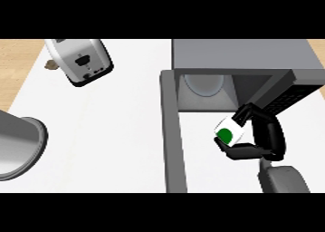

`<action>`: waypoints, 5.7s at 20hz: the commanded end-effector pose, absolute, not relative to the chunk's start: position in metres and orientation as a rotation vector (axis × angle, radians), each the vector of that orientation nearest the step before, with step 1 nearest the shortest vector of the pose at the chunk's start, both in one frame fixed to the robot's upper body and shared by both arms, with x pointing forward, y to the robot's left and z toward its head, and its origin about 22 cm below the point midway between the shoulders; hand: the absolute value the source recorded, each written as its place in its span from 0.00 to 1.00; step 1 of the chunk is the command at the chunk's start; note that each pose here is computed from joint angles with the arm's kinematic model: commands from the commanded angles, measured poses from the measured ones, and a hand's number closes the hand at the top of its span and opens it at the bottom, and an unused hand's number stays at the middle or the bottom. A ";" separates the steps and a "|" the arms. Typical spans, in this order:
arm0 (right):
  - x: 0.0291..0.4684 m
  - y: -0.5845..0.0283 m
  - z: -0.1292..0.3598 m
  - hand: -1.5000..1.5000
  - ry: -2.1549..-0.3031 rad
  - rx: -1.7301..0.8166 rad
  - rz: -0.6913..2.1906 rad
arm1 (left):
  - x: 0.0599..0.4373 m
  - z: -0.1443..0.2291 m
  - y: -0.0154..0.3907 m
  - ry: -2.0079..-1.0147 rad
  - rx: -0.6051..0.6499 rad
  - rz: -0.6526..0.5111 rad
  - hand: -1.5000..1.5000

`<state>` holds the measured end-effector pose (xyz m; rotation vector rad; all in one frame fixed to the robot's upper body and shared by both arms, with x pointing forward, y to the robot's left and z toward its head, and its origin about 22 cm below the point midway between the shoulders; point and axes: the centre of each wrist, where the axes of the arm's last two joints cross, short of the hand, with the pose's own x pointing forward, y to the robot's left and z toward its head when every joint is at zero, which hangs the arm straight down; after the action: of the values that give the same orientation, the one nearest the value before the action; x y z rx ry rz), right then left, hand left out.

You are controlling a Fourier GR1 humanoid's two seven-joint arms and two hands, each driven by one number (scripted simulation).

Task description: Pick up the milk, place it into the microwave and close the microwave

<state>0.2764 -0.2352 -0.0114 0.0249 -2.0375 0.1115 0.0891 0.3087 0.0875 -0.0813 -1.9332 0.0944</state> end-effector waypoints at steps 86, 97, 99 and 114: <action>0.346 -0.265 -0.014 0.00 -1.986 -0.604 0.103 | 0.175 0.095 0.272 -1.931 -0.277 -0.223 0.00; 0.358 -0.254 -0.011 0.00 -1.928 -0.450 0.082 | 0.181 0.090 0.260 -1.907 -0.287 -0.235 0.00; 0.357 -0.241 -0.019 0.00 -1.916 -0.403 0.078 | 0.181 0.085 0.259 -1.888 -0.290 -0.244 0.00; 0.336 -0.213 -0.064 0.00 -1.872 -0.098 0.063 | 0.204 0.062 0.229 -1.754 -0.435 -0.491 1.00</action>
<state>0.3434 -0.2267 -0.0398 -0.1164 -2.0160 0.0631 0.1976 0.2345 0.0719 -0.4002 -1.8033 -0.4007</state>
